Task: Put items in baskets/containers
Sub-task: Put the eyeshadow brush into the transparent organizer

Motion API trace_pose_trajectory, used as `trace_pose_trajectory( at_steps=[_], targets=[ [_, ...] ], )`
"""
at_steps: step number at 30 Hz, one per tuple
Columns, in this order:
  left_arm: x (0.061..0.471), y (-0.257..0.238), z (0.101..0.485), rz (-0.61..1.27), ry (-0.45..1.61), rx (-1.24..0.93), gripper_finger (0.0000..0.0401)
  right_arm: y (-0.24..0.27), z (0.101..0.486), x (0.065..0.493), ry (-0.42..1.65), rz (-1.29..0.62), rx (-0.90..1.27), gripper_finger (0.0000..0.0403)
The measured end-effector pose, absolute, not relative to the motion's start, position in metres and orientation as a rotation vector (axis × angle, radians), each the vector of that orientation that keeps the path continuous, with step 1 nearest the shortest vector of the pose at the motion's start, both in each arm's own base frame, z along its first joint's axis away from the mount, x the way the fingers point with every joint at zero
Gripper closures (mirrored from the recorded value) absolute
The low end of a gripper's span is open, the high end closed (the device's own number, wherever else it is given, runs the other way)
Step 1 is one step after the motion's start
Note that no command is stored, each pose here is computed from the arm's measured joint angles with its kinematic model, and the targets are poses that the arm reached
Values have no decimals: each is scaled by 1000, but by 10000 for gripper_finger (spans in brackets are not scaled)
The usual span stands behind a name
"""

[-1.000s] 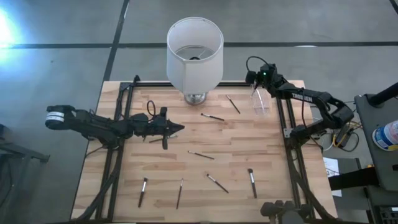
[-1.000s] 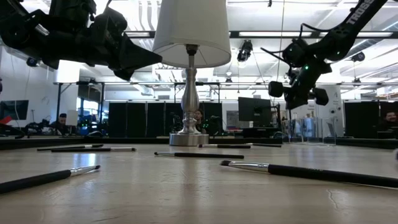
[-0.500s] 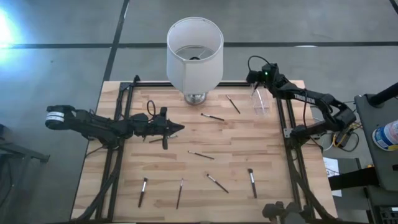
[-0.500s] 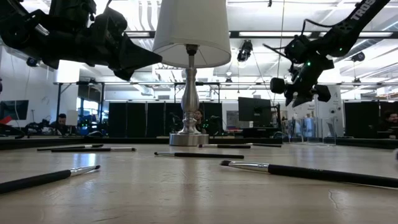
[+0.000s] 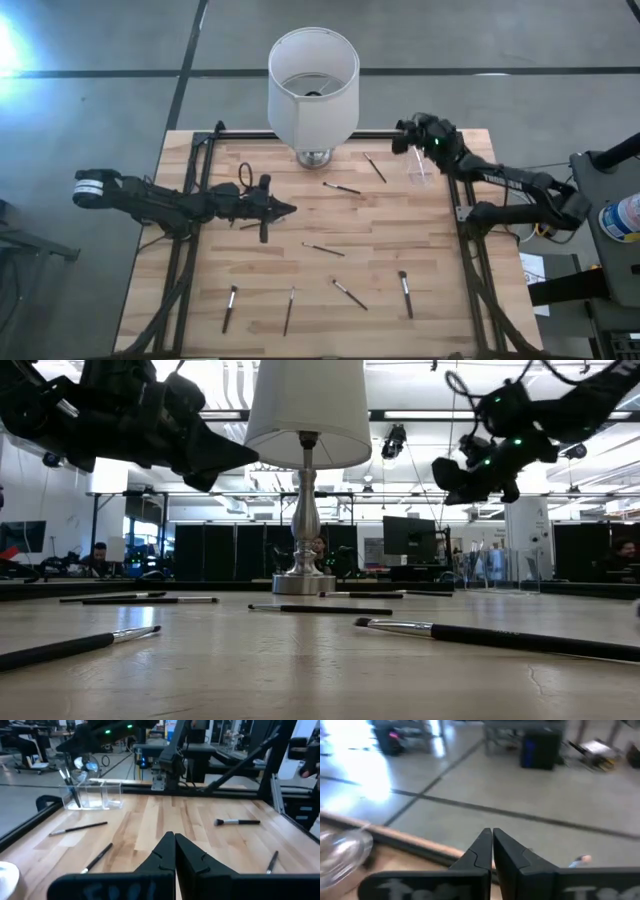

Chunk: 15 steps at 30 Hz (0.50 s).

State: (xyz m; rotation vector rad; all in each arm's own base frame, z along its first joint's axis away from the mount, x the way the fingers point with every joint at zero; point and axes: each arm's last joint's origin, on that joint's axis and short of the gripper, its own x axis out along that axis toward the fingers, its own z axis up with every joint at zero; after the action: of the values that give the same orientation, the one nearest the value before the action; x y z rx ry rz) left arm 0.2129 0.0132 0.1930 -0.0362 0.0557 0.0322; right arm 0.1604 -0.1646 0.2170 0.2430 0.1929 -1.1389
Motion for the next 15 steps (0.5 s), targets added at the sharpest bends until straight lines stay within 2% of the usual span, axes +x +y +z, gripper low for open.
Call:
trace_pose_trajectory(
  at_steps=[7, 15],
  targets=[
    [214, 8, 184, 10, 195, -28, 401, -107, 198, 166, 126, -907, 156, 394],
    [218, -32, 185, 75, 455, 12, 401, -45, 175, 171, 171, -802, 46, 394]
  ],
)
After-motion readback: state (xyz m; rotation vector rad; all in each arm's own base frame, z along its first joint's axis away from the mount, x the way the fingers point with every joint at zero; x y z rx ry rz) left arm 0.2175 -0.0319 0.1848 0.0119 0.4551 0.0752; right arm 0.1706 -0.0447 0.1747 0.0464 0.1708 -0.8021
